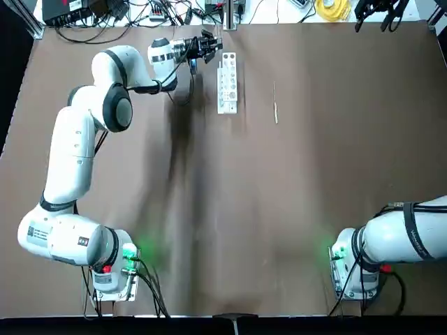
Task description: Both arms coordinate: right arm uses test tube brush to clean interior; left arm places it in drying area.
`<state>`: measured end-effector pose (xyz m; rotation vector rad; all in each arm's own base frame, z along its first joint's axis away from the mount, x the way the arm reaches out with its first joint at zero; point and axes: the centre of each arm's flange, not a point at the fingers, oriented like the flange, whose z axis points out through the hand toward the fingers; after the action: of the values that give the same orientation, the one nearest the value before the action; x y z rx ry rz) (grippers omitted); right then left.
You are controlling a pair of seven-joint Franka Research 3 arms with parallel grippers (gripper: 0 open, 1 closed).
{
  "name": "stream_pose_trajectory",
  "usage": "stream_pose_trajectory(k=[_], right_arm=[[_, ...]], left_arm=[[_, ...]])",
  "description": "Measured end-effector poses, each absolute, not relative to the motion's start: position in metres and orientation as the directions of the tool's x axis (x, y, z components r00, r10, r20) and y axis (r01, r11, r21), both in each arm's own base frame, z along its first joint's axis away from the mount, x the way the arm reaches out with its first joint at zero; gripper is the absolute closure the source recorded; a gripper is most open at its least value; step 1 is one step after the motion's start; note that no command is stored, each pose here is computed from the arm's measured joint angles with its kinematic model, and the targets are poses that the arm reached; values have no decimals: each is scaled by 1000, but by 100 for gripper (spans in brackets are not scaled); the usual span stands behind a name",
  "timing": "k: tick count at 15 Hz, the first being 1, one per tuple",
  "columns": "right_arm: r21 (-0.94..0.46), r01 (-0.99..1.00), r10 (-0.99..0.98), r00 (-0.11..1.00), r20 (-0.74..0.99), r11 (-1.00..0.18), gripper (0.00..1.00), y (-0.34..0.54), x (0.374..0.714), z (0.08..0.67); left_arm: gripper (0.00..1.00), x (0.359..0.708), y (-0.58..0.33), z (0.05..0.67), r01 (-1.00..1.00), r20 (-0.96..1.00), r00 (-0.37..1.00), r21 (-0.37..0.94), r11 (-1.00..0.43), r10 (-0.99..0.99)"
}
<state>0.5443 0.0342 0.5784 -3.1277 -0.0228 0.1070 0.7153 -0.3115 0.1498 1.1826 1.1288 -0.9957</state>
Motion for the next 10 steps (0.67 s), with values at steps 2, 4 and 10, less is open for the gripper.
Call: stream_pose_trajectory(k=[2, 4, 10], right_arm=[[-13, 14, 15, 998, -68, -1000, 0, 34, 544, 578], [-13, 14, 15, 998, -68, -1000, 0, 34, 544, 578], [-13, 16, 16, 998, -68, -1000, 0, 35, 544, 578]], left_arm=[[77, 715, -311, 149, 977, -985, 172, 171, 128, -3], [77, 715, -311, 149, 977, -985, 171, 169, 127, -3], [77, 714, -309, 146, 978, -986, 167, 165, 127, -1]])
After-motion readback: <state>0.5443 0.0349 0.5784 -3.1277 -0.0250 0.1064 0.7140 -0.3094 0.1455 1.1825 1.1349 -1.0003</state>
